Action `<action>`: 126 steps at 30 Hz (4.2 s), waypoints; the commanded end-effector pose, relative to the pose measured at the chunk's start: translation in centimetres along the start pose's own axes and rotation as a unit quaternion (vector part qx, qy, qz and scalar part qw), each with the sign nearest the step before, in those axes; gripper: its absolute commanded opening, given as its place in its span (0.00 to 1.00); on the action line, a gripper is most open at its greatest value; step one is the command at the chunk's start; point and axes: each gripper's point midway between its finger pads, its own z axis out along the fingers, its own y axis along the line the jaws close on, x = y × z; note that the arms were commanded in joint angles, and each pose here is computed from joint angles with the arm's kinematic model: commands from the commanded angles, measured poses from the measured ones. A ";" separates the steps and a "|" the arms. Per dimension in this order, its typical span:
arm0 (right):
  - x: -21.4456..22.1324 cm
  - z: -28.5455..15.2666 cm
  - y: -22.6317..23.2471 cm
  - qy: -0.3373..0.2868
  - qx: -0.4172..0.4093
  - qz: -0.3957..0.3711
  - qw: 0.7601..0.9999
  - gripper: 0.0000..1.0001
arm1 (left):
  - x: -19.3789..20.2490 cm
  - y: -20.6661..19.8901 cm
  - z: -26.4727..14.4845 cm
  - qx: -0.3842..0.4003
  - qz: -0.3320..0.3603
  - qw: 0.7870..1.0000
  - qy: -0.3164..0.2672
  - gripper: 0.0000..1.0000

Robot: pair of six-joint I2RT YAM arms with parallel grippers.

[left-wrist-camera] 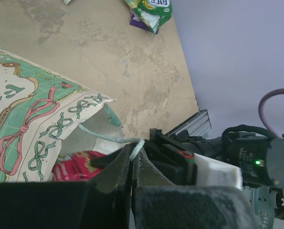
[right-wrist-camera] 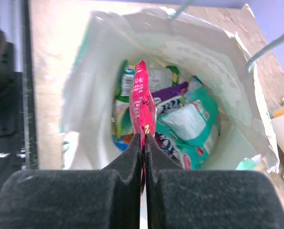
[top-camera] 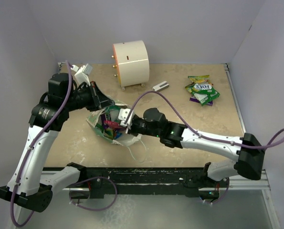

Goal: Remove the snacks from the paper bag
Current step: Take out the snack from the paper bag, then place the snack at the center of the board, then take out the snack from the paper bag.

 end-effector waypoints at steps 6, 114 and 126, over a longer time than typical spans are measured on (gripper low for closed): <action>-4.8 -7.3 2.2 -0.018 -0.078 0.026 0.996 0.00 | -0.6 -0.3 -0.1 0.009 0.015 1.000 -0.018 0.00; 22.7 -24.0 -23.0 0.090 0.382 0.610 0.688 0.72 | 0.4 -0.5 1.7 0.041 0.004 0.999 0.028 0.00; 3.9 -11.5 -15.9 0.037 0.150 0.453 0.878 0.69 | 2.2 0.1 2.2 0.051 -0.019 0.997 0.054 0.00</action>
